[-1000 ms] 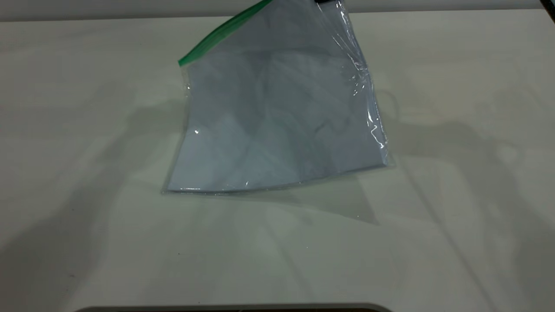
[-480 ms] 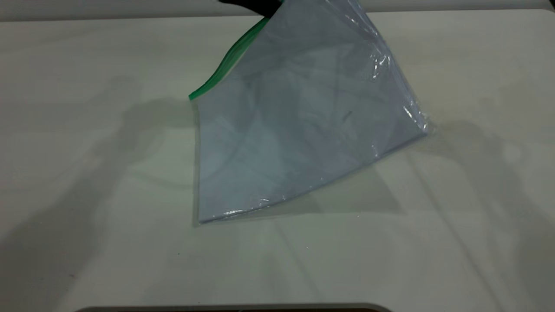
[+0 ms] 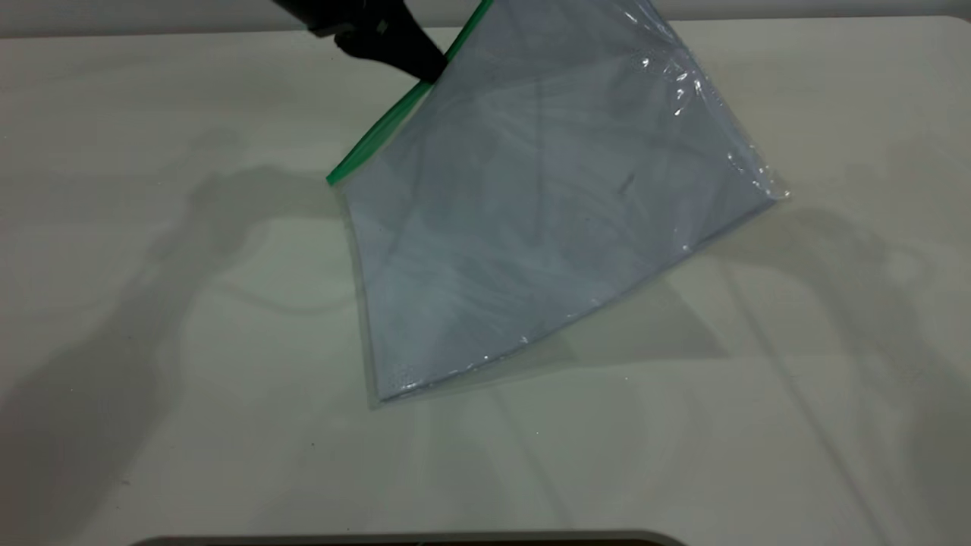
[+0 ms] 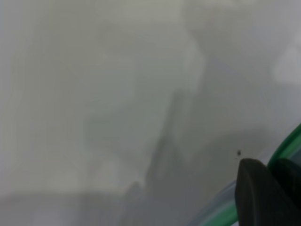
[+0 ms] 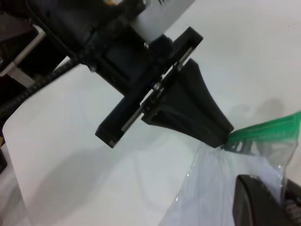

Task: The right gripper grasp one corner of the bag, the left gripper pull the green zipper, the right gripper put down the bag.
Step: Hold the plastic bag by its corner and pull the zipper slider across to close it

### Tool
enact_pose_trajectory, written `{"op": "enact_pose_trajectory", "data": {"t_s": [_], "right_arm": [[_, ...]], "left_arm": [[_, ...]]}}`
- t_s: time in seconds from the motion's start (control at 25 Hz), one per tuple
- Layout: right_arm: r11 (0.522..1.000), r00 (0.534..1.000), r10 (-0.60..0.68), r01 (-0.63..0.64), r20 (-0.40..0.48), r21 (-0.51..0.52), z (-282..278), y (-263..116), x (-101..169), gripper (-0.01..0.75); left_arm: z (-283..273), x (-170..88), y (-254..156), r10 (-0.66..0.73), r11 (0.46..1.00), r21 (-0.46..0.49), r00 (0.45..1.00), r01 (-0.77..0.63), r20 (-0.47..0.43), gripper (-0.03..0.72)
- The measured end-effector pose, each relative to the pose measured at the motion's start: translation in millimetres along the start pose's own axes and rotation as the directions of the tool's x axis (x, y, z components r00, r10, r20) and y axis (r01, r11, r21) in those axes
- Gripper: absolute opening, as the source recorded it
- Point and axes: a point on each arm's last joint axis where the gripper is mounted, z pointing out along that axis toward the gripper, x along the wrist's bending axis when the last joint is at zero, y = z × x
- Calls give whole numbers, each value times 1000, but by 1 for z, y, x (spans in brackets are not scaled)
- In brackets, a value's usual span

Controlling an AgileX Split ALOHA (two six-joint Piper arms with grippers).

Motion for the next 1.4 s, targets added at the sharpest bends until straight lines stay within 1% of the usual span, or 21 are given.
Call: {"op": "enact_pose_trajectory", "data": {"t_s": [0.2,0.48,0.76,0.92,1.04,1.16,1.4], "right_arm": [[1000,1000,16,-16,1,-22,-3,2,-3,34],[1000,1000,11,-11,-4,-25,-4,2,-3,34],[999,1000,7,-8,-10,-33,-4,3,-3,34],[999,1000,11,-12,-15,-39,-4,3,-2,34],[999,1000,18,-19,-16,-47,-4,4,-2,37],[998,1000,22,-23,-18,-51,-4,4,-2,37],[999,1000,17,-18,-10,-50,-4,4,-3,37]], "left_arm": [[3,12,-15,-16,999,27,1000,17,-24,63],[7,23,-33,-35,997,68,999,37,-35,68],[2,30,-47,-46,986,155,997,56,-65,69],[-4,38,-59,-35,975,217,995,55,-93,70],[-11,44,-67,-51,965,250,992,79,-118,71],[-17,50,-73,-79,958,264,987,114,-141,73],[-17,51,-74,-91,957,261,985,127,-146,82]]}}
